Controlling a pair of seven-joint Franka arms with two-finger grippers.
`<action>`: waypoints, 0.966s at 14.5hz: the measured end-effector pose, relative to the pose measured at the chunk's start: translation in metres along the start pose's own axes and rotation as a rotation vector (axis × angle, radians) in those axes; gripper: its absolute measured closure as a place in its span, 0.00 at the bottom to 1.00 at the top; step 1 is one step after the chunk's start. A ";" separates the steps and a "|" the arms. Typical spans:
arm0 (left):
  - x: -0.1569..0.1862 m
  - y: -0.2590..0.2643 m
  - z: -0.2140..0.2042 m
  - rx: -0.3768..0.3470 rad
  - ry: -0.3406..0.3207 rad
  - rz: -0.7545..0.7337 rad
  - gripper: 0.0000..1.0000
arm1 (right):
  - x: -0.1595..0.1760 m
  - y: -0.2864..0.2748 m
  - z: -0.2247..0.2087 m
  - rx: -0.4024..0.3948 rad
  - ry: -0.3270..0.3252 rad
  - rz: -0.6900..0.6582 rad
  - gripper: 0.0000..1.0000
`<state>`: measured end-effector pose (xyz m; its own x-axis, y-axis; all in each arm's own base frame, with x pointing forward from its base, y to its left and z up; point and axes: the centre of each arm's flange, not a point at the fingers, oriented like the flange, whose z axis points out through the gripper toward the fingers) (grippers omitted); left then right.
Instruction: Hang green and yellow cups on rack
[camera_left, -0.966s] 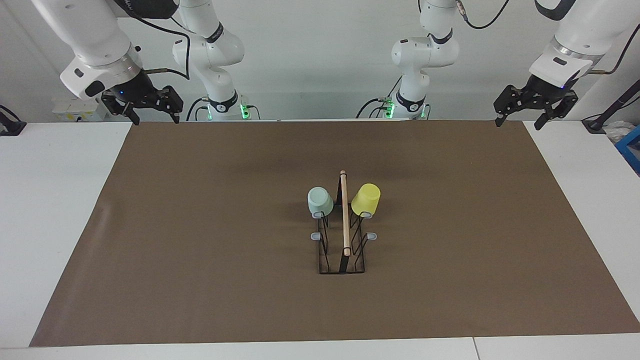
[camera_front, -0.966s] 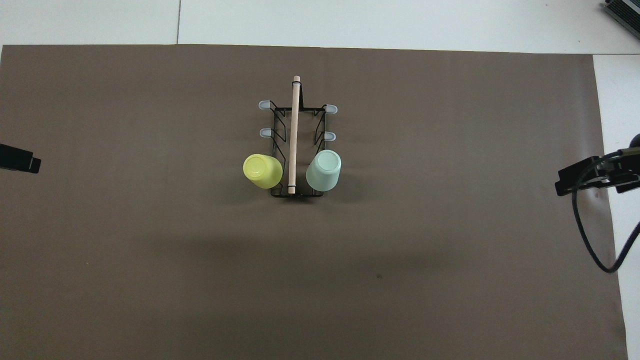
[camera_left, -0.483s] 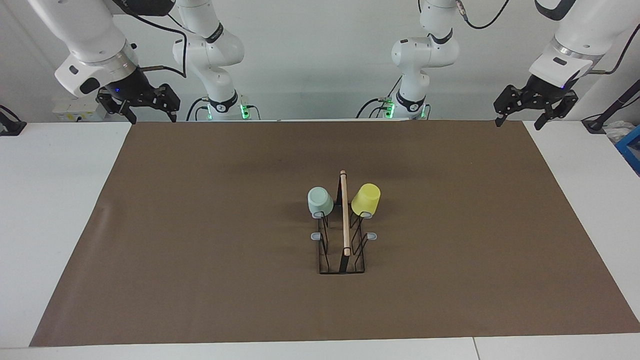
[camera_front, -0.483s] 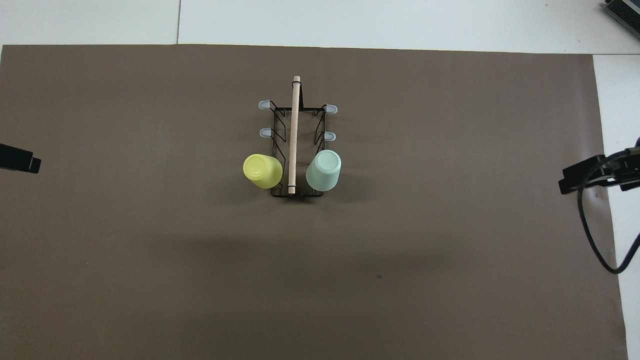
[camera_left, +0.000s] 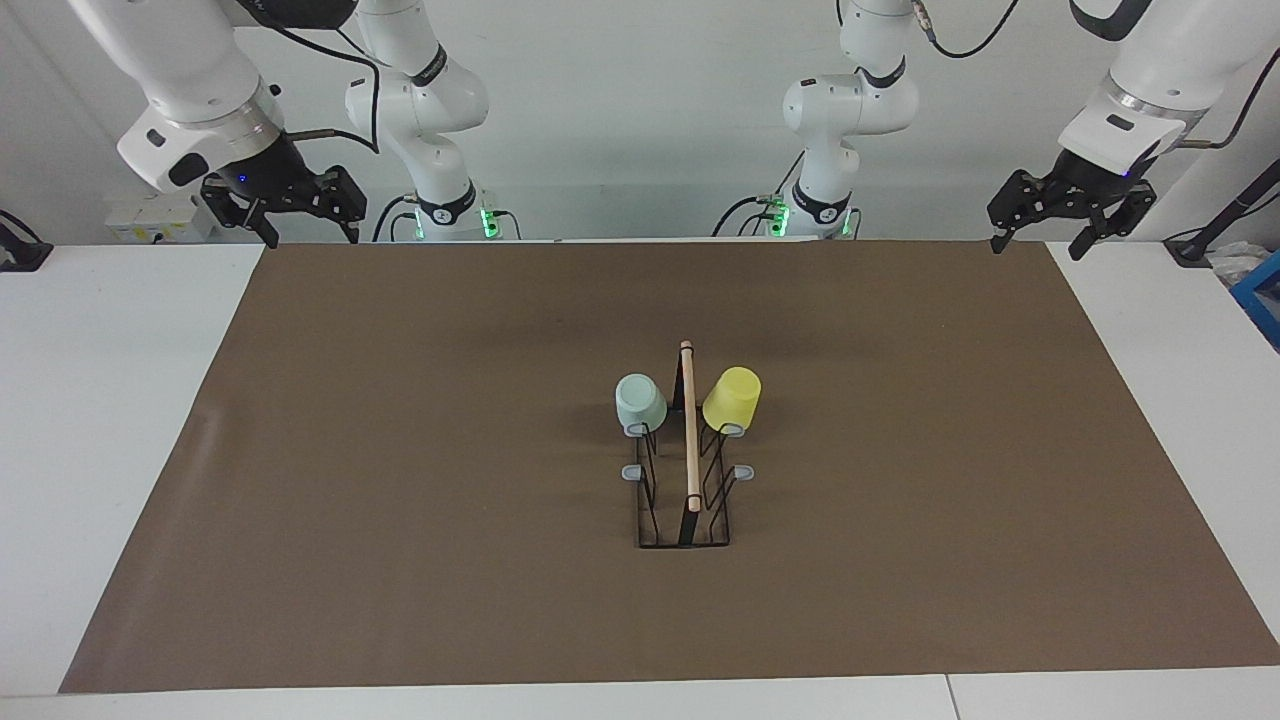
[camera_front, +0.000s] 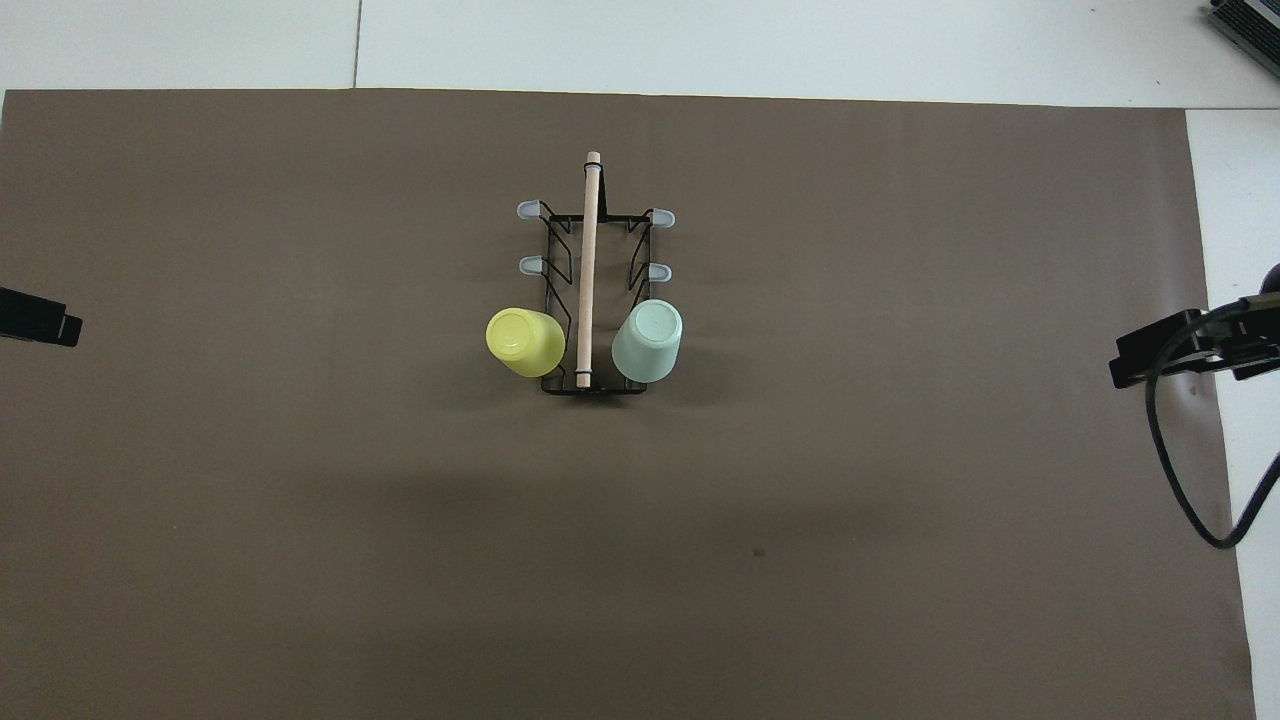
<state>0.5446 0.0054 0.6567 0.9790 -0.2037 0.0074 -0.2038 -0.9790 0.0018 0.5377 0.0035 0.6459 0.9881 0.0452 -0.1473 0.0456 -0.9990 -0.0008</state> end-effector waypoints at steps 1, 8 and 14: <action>0.000 0.000 0.000 0.000 0.000 0.000 0.00 | 0.000 0.001 0.000 0.000 0.000 0.002 0.00; 0.000 0.000 0.000 0.000 0.000 0.000 0.00 | 0.000 0.008 0.000 0.004 0.001 0.014 0.00; 0.000 0.000 0.000 0.000 0.000 0.000 0.00 | 0.000 -0.026 0.000 -0.006 0.000 -0.051 0.00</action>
<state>0.5446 0.0054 0.6567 0.9790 -0.2038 0.0074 -0.2038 -0.9790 0.0018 0.5369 0.0294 0.6463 0.9844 0.0960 -0.1474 0.0966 -0.9953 -0.0028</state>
